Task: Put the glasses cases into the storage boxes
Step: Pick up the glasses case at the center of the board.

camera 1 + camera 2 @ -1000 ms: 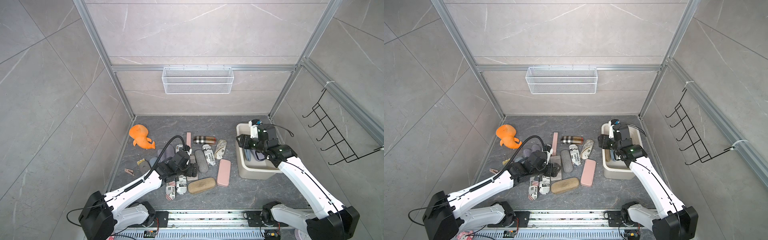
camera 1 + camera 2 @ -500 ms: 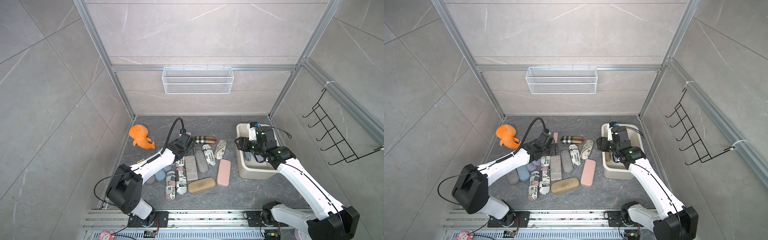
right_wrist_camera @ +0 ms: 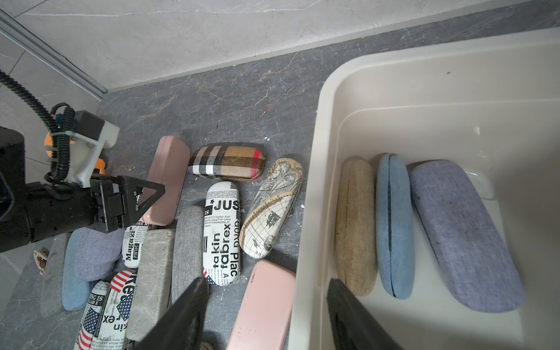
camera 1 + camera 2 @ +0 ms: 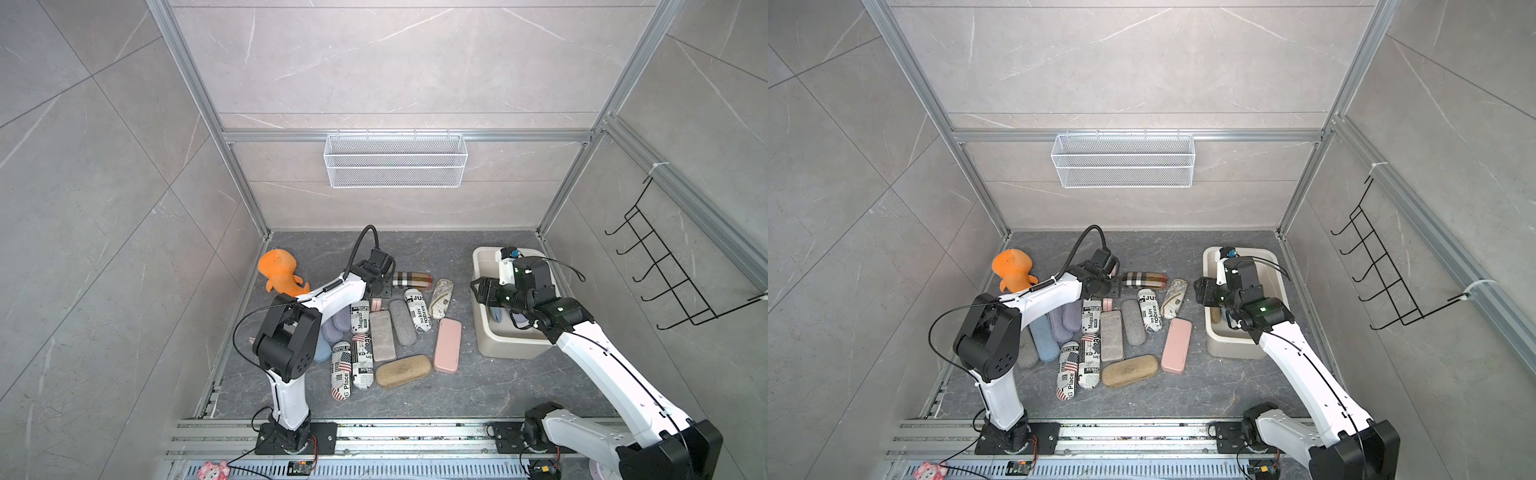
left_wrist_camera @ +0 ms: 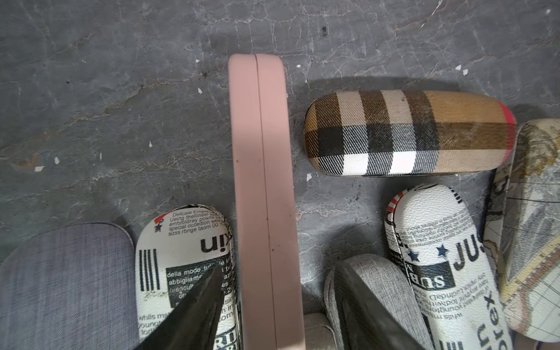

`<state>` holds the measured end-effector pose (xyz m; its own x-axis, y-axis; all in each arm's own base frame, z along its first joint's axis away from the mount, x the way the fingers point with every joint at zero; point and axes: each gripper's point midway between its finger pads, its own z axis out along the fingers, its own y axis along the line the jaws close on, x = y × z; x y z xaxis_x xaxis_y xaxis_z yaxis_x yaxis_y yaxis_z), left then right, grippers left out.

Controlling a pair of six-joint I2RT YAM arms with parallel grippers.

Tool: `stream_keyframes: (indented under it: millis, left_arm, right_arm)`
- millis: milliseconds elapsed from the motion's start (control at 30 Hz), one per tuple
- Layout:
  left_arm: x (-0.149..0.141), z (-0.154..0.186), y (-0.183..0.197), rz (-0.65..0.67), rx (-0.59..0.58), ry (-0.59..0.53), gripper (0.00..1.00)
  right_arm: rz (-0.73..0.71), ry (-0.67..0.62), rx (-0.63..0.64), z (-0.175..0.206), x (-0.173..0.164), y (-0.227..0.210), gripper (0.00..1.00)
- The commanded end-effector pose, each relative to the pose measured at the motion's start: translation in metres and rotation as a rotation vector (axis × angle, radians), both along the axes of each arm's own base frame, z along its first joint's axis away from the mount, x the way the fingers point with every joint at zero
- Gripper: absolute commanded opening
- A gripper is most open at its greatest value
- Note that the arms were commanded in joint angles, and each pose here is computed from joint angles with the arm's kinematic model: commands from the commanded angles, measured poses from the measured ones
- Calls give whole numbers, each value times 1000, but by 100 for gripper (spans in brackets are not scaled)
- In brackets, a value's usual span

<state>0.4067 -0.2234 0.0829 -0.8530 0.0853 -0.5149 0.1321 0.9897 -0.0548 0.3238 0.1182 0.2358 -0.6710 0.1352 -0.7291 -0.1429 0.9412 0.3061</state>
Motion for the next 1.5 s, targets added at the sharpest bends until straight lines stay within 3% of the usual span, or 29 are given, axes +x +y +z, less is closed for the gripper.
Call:
stream_keyframes:
  millis: [0,267,400,833,1200,1467]
  left_arm:
    - [0,-7,3,-4,44,33,59]
    - [-11,-26,11,19,98,74,53]
    - [-13,-27,13,22,107,78,44]
    - [-7,17,11,29,84,-23,29]
    - [-15,69,-3,-59,-94,-198,24]
    - [-48,132,-24,-223,-375,-422,23]
  right_arm:
    - [-4,-26,8,3,0,0,65]
    - [-1,-31,16,3,2,2,64]
    - [2,-28,16,3,3,3,63]
    - [22,-41,44,10,2,8,62]
    - [26,-59,58,16,-1,8,62]
    - [50,-72,99,32,-4,15,63]
